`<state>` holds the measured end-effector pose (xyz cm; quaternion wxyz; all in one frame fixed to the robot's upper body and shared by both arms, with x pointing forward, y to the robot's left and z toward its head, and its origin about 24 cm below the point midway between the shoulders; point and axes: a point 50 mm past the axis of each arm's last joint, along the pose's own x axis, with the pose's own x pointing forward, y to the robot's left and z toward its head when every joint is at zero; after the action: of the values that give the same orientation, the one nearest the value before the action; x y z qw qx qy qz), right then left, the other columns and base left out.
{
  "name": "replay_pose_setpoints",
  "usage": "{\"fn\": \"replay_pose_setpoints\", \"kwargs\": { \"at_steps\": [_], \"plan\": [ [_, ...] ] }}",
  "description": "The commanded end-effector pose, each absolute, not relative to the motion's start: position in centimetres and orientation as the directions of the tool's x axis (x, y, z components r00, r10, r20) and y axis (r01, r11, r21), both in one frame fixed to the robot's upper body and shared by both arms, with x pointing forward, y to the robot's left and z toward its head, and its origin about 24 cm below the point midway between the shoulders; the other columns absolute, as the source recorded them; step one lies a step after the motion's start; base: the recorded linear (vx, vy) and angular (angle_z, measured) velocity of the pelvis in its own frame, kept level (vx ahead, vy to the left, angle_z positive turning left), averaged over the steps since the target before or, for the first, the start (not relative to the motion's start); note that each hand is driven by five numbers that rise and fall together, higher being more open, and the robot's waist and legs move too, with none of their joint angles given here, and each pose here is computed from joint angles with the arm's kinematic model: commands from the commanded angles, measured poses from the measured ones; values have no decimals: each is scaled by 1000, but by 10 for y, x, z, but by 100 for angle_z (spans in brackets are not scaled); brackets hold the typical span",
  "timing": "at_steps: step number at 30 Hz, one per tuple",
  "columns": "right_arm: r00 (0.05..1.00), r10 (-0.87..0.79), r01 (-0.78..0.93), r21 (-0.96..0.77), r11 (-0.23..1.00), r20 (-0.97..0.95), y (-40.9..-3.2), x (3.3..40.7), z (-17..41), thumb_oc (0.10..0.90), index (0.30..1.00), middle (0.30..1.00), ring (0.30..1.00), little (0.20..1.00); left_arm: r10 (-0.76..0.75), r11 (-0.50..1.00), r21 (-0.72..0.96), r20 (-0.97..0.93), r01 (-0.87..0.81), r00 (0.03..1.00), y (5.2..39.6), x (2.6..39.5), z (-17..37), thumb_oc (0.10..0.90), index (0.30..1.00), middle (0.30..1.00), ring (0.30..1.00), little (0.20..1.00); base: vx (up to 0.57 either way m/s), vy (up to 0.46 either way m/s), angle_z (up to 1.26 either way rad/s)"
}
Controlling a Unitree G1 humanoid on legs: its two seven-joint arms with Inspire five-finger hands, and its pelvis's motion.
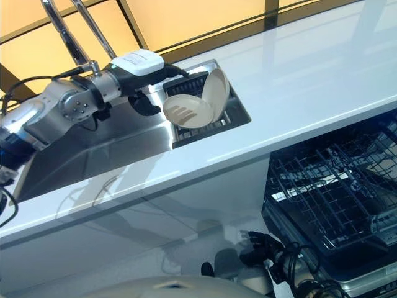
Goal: Pick up plates and place into dishwasher.
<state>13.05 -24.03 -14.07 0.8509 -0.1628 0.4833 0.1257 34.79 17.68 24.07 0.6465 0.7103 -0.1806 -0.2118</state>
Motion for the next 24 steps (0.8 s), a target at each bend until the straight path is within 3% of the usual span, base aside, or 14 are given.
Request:
{"fn": "replay_pose_setpoints", "kwargs": {
  "at_steps": [1, 8, 16, 24],
  "plan": [
    [423, 68, -419, -128, 899, -904, -243, 103, -148, 800, 900, 900, 900, 900, -418, -31, 981, 159, -189, 895, 202, 352, 299, 800, 900, 900, 900, 900, 0, 0, 0],
    [422, 65, -419, -131, 898, -904, -245, 103, -148, 800, 900, 900, 900, 900, -389, -28, 993, 96, -116, 916, 203, 359, 278, 800, 900, 900, 900, 900, 0, 0, 0],
    [420, 70, -431, -131, 893, -905, -244, 104, -148, 800, 900, 900, 900, 900, -384, 85, 996, 50, -19, 922, 198, 365, 257, 800, 900, 900, 900, 900, 0, 0, 0],
    [420, 75, -434, -127, 892, -905, -242, 106, -148, 800, 900, 900, 900, 900, -408, 119, 993, 71, -23, 910, 182, 366, 254, 800, 900, 900, 900, 900, 11, -1, 0]
  ]
}}
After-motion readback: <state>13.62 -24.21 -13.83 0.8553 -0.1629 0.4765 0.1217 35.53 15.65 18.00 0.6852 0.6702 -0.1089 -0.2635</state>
